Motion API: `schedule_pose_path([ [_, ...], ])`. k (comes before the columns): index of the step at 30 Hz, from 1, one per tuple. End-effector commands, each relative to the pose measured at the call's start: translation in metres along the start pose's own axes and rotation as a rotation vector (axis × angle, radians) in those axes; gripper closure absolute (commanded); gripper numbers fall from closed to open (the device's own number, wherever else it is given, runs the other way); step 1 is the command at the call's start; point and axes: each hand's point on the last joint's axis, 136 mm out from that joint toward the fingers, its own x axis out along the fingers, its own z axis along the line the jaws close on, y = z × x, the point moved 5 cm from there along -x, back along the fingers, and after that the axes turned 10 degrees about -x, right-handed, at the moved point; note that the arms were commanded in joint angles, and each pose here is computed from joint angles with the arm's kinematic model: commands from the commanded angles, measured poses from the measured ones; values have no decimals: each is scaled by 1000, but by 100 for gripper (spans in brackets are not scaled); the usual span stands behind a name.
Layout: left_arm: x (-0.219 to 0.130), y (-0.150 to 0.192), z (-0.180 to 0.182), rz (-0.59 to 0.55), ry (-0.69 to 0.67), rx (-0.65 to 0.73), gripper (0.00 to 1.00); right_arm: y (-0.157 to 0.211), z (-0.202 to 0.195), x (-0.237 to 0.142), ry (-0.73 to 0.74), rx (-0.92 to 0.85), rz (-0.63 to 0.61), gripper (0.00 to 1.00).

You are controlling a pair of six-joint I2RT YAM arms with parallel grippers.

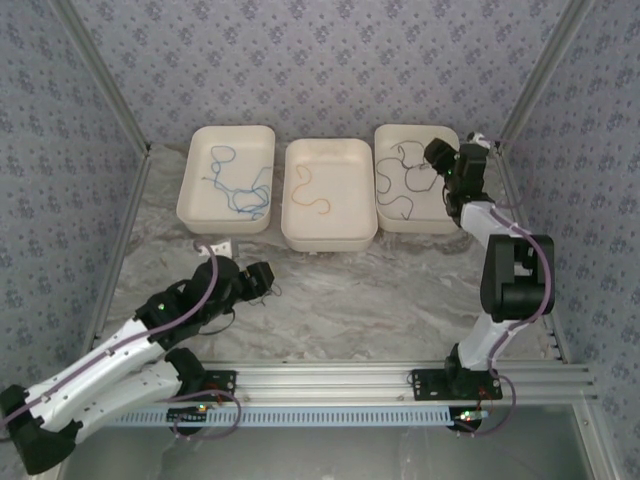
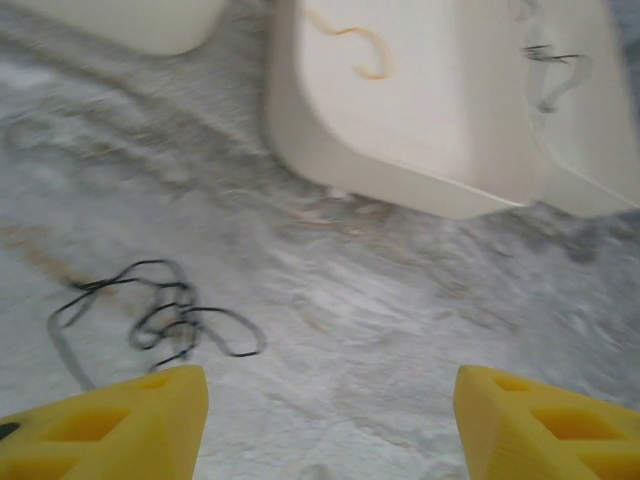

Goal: Untangle the cables

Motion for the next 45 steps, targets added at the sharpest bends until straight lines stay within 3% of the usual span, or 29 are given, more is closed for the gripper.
schedule_pose_path([
  [1,5,-8,32,-6,-164,-146,35,-38,22,-44,-39,10,-81,29],
  [5,25,-20,57,34,-186,-342,38,-57,52,-94,-78,-57,-108,30],
  [8,46,-25,75,73,-209,-441,48,-50,83,-133,-170,-127,-76,33],
  [13,85,-21,86,186,-180,-560,50,19,133,-191,-381,-213,76,36],
  [17,96,-27,83,177,-171,-583,50,93,161,-232,-527,-303,202,41],
  [21,101,-24,85,180,-192,-587,59,143,173,-261,-578,-372,294,43],
  [31,114,-14,99,195,-267,-565,73,180,195,-279,-657,-403,368,44],
  [38,115,-12,100,192,-290,-534,100,239,227,-270,-797,-462,576,40],
  [45,91,-20,94,122,-286,-472,100,295,251,-247,-915,-591,723,38],
])
